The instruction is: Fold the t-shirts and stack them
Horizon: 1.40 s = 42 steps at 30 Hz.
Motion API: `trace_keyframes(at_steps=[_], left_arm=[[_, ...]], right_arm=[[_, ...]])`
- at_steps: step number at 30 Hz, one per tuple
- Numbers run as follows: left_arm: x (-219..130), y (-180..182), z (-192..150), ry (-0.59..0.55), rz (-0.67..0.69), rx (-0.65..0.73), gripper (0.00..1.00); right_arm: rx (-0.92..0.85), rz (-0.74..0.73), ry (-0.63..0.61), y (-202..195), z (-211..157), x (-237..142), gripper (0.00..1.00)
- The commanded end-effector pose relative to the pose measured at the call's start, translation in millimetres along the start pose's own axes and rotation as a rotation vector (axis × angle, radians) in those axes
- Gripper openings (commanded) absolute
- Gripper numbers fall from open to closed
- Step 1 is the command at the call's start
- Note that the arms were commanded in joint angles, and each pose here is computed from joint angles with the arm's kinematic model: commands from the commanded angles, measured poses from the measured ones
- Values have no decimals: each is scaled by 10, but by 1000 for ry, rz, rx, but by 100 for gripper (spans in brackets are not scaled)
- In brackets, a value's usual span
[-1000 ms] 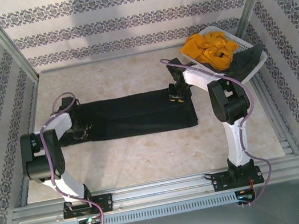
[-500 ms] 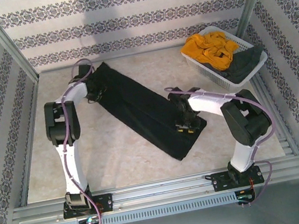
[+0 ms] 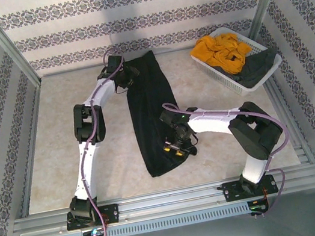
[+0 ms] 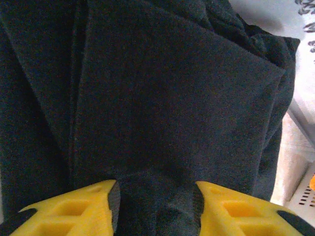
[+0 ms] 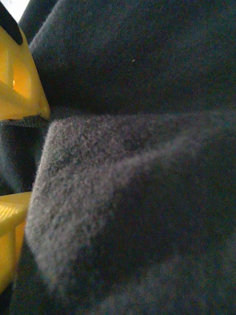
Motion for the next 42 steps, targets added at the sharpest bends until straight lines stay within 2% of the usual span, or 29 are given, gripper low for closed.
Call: trace_keyframes(at_steps=[1, 5, 7, 9, 12, 16, 18, 22, 26, 31, 37, 42], left_arm=[[-202, -98, 4, 23, 44, 62, 50], [-781, -262, -1, -49, 86, 99, 60], [-1070, -259, -146, -72, 72, 80, 60], [-1304, -197, -349, -44, 70, 55, 60], [-1567, 71, -789, 71, 91, -13, 59], [-1885, 378, -1504, 271, 87, -117, 57], [-2036, 487, -1858, 360, 112, -120, 57], [-2278, 672, -2453, 515, 154, -142, 57], [-2407, 735, -2830, 613, 170, -151, 57], [-2376, 665, -3202, 706, 141, -159, 57], [-2308, 701, -3542, 806, 189, -142, 52], [-2265, 704, -3670, 833, 201, -127, 45]], right_arm=[[51, 85, -6, 32, 59, -177, 42], [32, 97, -111, -204, 167, -570, 46], [-22, 100, -186, -370, 227, -757, 48], [-98, 87, -238, -512, 268, -866, 50], [-219, 4, -258, -708, 322, -874, 51], [-345, -21, -130, -800, 322, -652, 53], [-363, -20, -54, -798, 296, -518, 53], [-348, -95, -14, -866, 279, -352, 52], [-330, -94, 13, -846, 268, -279, 45], [-311, -101, 55, -838, 202, -228, 32], [-286, -98, 52, -879, 117, -245, 4], [-288, -101, 53, -898, 22, -242, 0]])
Point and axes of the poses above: each hand's point on the last joint's axis, 136 mm out from that joint toward the fingers, its own x axis out along the fingers, its own y axis along the line the jaws close on, z = x × y, the point moved 9 cm from there along -x, back along the fingers, and after that the axes turned 7 degrees about x, right-handed, at the moved point
